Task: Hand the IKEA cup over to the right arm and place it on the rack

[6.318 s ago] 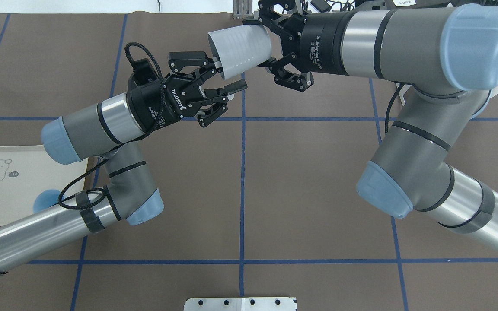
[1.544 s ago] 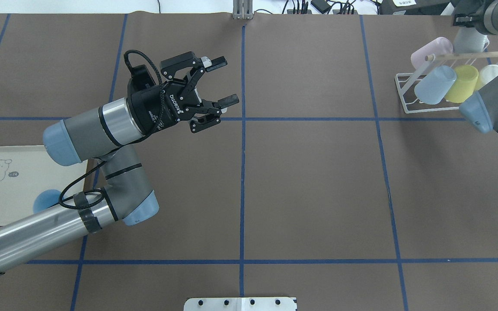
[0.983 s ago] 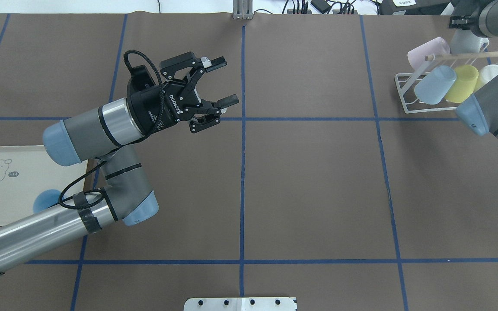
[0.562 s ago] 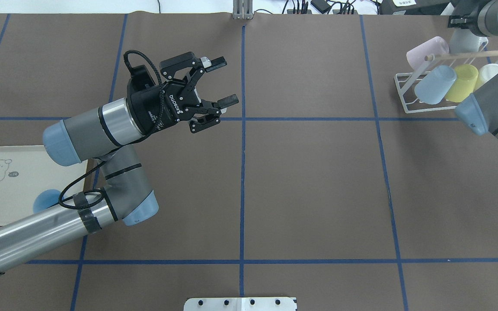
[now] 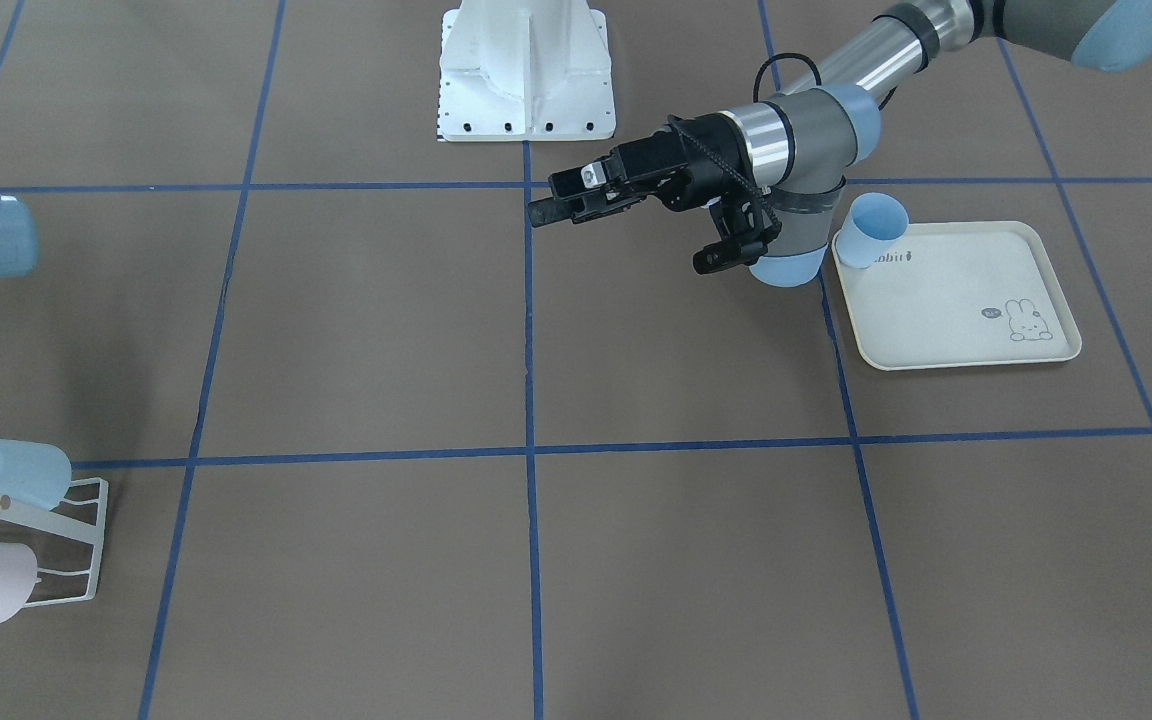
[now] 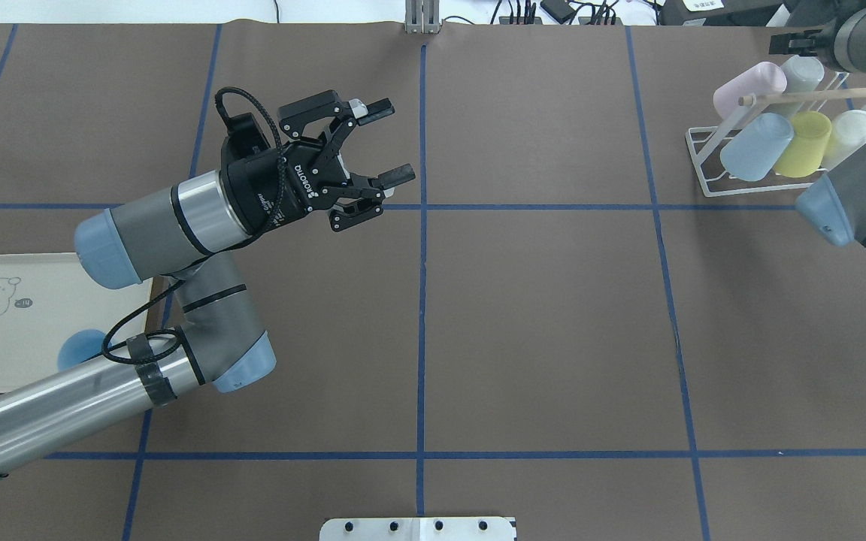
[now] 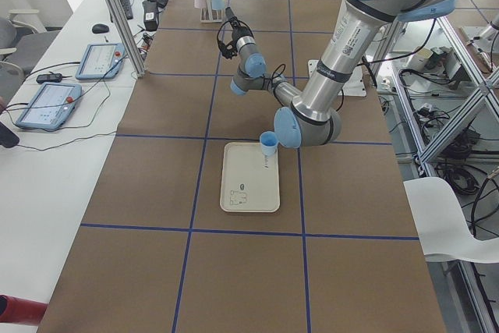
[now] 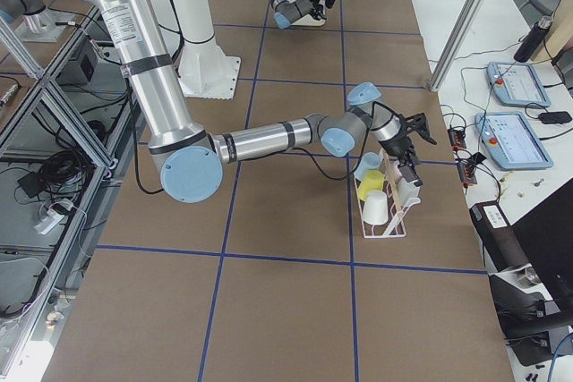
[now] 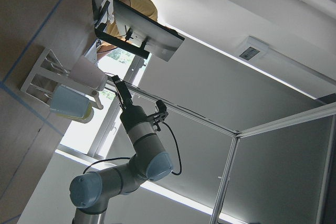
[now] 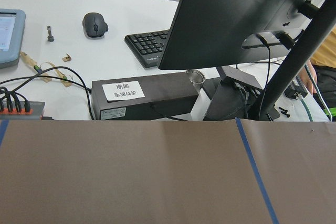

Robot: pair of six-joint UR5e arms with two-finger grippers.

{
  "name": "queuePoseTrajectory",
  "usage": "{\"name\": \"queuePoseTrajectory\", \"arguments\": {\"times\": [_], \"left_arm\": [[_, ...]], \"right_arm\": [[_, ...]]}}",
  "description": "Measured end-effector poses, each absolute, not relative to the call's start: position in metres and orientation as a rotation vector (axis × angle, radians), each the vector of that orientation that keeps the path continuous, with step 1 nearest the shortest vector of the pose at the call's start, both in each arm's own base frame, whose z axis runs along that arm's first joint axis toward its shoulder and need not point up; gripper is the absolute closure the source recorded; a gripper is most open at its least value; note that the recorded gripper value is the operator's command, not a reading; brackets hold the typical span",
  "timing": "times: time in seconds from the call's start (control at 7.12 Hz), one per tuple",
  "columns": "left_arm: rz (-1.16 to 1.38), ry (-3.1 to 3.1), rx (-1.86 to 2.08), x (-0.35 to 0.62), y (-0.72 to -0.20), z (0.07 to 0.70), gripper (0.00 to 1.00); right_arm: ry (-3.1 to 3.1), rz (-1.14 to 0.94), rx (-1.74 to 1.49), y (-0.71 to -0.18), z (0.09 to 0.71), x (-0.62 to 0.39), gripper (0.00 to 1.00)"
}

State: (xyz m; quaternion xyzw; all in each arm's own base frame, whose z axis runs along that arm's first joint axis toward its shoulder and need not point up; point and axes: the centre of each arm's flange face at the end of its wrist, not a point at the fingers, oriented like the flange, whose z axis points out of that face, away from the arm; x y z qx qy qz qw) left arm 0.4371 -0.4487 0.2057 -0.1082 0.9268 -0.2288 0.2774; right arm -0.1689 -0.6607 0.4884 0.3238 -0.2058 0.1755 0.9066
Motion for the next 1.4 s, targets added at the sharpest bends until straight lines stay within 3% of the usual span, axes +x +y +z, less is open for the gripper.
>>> {"name": "queuePoseTrajectory", "arguments": {"times": [0.56, 0.98, 1.4], "left_arm": [[-0.582, 2.466, -0.122, 0.432, -0.456, 0.207, 0.16], [-0.526, 2.255, 0.217, 0.415, -0.487, 0.235, 0.17], [-0.390, 1.945, 0.418, 0.338, -0.542, 0.298, 0.20]], "right_arm": [[-0.522, 0.360, 0.722, -0.652, 0.429, -0.176, 0.00], [-0.799, 0.487, 0.643, -0.577, 0.338, -0.238, 0.00], [-0.925, 0.510, 0.539, -0.496, 0.267, -0.307, 0.00]]}}
